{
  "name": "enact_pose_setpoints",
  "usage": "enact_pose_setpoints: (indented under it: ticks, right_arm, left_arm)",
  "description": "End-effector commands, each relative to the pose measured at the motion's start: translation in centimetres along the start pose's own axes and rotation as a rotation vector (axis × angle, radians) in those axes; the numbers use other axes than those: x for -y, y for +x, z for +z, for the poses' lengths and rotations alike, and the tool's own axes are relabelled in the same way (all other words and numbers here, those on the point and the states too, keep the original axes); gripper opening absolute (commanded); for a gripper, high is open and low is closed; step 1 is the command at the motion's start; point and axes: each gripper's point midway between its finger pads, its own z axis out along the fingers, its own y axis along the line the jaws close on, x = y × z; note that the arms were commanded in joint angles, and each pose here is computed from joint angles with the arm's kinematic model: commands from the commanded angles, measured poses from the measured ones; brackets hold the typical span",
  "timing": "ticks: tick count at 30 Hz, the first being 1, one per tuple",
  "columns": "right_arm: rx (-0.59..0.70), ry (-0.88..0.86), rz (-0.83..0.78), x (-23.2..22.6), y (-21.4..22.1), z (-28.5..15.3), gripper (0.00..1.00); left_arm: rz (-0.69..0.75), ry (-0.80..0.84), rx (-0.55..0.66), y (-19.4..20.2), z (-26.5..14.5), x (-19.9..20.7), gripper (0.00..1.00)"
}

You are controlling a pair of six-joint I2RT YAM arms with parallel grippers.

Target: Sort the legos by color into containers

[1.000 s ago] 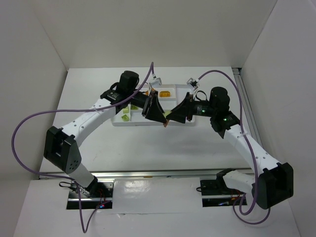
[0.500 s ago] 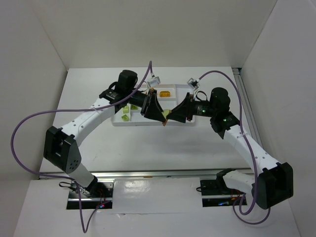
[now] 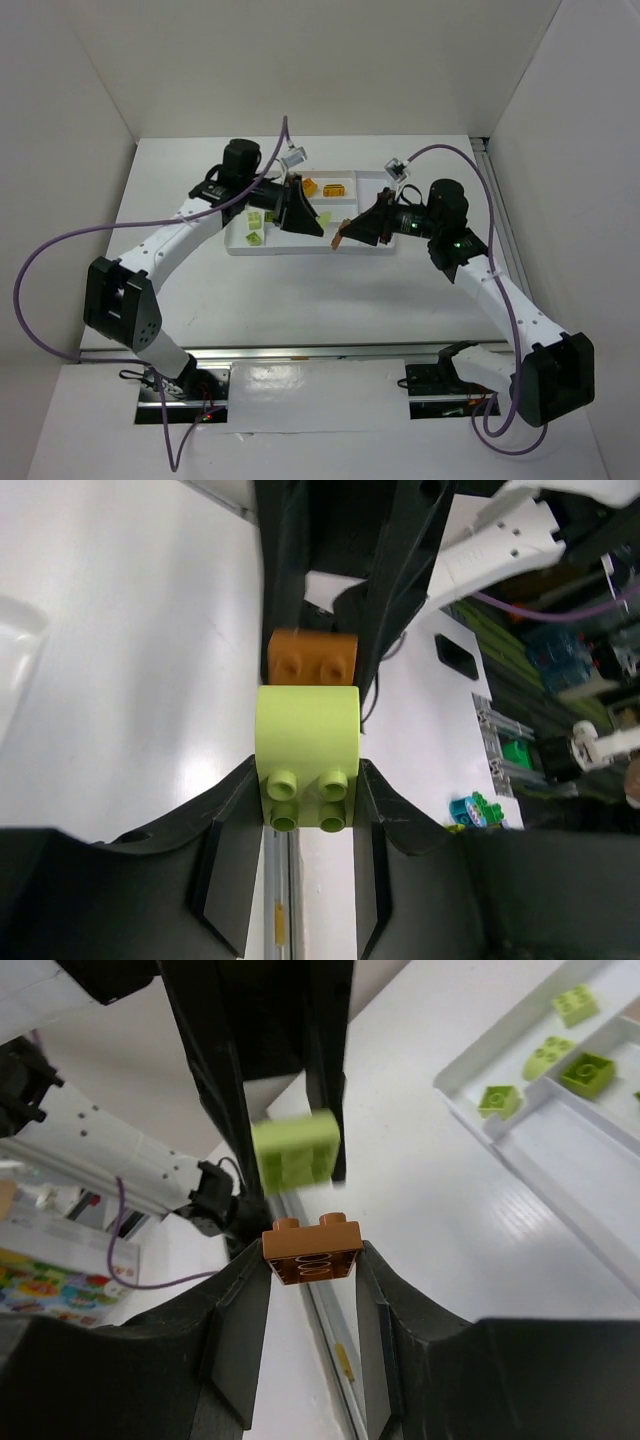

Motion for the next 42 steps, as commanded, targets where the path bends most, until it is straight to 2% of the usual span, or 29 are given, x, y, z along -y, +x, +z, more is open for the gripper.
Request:
enact_pose_setpoints:
  ticks: [1,5,7,11,12,15,18,19,20,24,30,32,36,38,39,42]
  right_arm:
    - [0.045,0.084,-0.047,0.8,-0.9,-1.5,0.10]
    - [0.036,0.138,-0.029,1.8,-0.6,-1.8,0.10]
    - [0.048,0.194,-0.022,2.7,-0.9,-2.0,0.10]
    - [0.054,0.400,0.055,6.7,-0.9,-2.4,0.11]
    - [0.064,0.441,0.059,7.4,-1.5,-2.5,0.11]
    - [0.087,0.564,0.077,10.0,-2.1,-3.0,0.11]
    - [0.112,0.639,0.049,10.9,-3.1,-1.9,0.12]
    - [0.098,0.658,0.054,10.7,-2.7,-0.9,0.12]
    - [0.102,0.737,0.073,12.4,-2.3,-0.6,0.12]
    - [0.157,0.794,0.141,14.0,-1.9,1.8,0.12]
    - [0.240,0.883,0.140,16.9,-0.6,4.1,0.12]
    - [0.244,0.861,0.150,16.9,-0.2,5.3,0.12]
    - [0.240,0.884,0.163,18.4,1.0,6.7,0.13]
    - [0.225,0.897,0.177,19.2,2.0,7.4,0.16]
    - [0.231,0.881,0.176,19.1,1.6,7.9,0.16]
    - [0.208,0.900,0.188,20.0,2.8,8.5,0.17]
  left_arm:
    - [0.065,-0.028,0.079,-2.1,-3.6,0.5,0.00]
    - [0.042,-0.066,0.094,-2.3,-4.3,-0.2,0.00]
    - [0.030,-0.140,0.111,-3.0,-4.4,-1.2,0.00]
    - [-0.166,-0.565,0.142,-2.5,-7.2,-8.4,0.00]
    - [-0.257,-0.778,0.131,-1.0,-9.2,-11.6,0.00]
    - [-0.456,-1.159,0.072,3.0,-14.0,-17.2,0.00]
    - [-0.498,-1.363,0.078,4.4,-17.2,-19.2,0.00]
    - [-0.508,-1.398,0.062,5.2,-17.6,-19.8,0.00]
    - [-0.524,-1.428,0.055,5.8,-18.4,-20.5,0.00]
    - [-0.555,-1.556,0.019,7.5,-20.4,-22.3,0.00]
    - [-0.560,-1.582,-0.010,7.5,-21.5,-24.4,0.00]
    - [-0.592,-1.588,-0.058,8.6,-21.7,-25.2,0.00]
    - [-0.594,-1.602,-0.066,8.5,-21.9,-25.5,0.00]
    - [-0.610,-1.595,-0.070,8.9,-22.1,-25.8,0.09]
    - [-0.610,-1.595,-0.070,8.9,-22.1,-25.8,0.30]
    - [-0.601,-1.605,-0.078,8.9,-22.3,-25.8,0.60]
